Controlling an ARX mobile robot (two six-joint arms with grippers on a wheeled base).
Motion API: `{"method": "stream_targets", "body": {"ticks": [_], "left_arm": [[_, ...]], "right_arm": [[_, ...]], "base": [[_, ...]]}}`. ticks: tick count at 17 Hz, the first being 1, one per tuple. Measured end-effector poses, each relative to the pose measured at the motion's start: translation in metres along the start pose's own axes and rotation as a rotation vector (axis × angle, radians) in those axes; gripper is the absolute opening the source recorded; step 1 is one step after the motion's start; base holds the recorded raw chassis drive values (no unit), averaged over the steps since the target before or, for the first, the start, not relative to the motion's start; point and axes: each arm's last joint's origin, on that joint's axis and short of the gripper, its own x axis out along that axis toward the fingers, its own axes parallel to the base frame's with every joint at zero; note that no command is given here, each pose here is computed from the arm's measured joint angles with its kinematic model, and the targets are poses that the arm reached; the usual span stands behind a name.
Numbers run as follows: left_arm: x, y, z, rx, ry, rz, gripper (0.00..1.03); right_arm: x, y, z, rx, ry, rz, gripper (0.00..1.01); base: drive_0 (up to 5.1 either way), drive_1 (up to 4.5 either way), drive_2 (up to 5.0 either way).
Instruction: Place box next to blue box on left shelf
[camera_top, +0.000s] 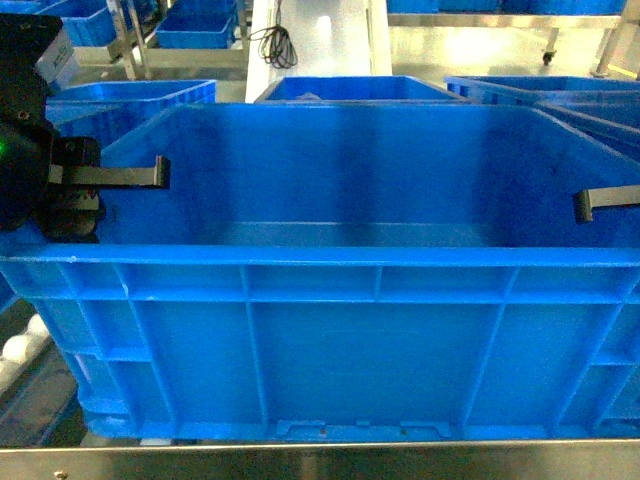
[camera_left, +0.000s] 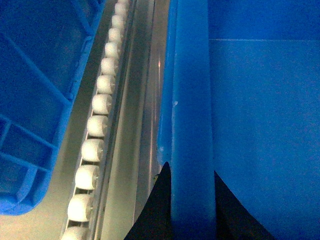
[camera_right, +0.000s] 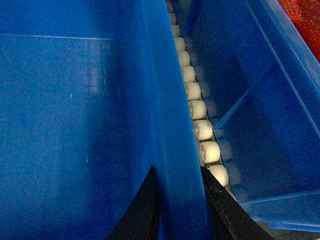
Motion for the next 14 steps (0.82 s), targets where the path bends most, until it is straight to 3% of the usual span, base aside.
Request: {"method": "stream_targets", "body": {"ticks": [3,4,5,7,9,11,14], "left_arm": [[-0.002,-0.003,0.001,0.003,0.020,0.004,0.09],[-0.002,-0.004,0.004,-0.007,0.011,0.021,0.16],[-0.006,-0.015,0.005,0.004,-0.029,0.059,0.30],[-0.011,-0.020,0.020,-0.060,-0.166,-0.007,0.53],[-0.032,-0.020,0.046,-0.121,-0.341,-0.058,0.76],[-0.044,-0.019,0.054,-0.131,-0.397,-0.065,0.91],[-0.046,-0.018,0.055,-0.123,-0.401,-0.051,1.00]], "right_arm": [[0.000,0.000,-0.001,-0.018,0.019,-0.009,0.17],[-0.001,0.001,0.000,-0.025,0.007,-0.023,0.24],[-0.007,0.010,0.004,-0.025,-0.055,-0.108,0.37],[-0.026,0.005,0.032,0.101,-0.243,-0.102,0.59],[-0.047,-0.004,0.054,0.220,-0.422,-0.119,0.83],[-0.054,-0.003,0.057,0.230,-0.477,-0.117,0.97],[-0.054,-0.001,0.054,0.210,-0.472,-0.116,0.98]], "base": [[0.0,0.00,0.0],[0.0,0.00,0.0],[0.0,0.00,0.0],[0.0,0.00,0.0],[0.0,0.00,0.0],[0.0,0.00,0.0],[0.0,0.00,0.0]]}}
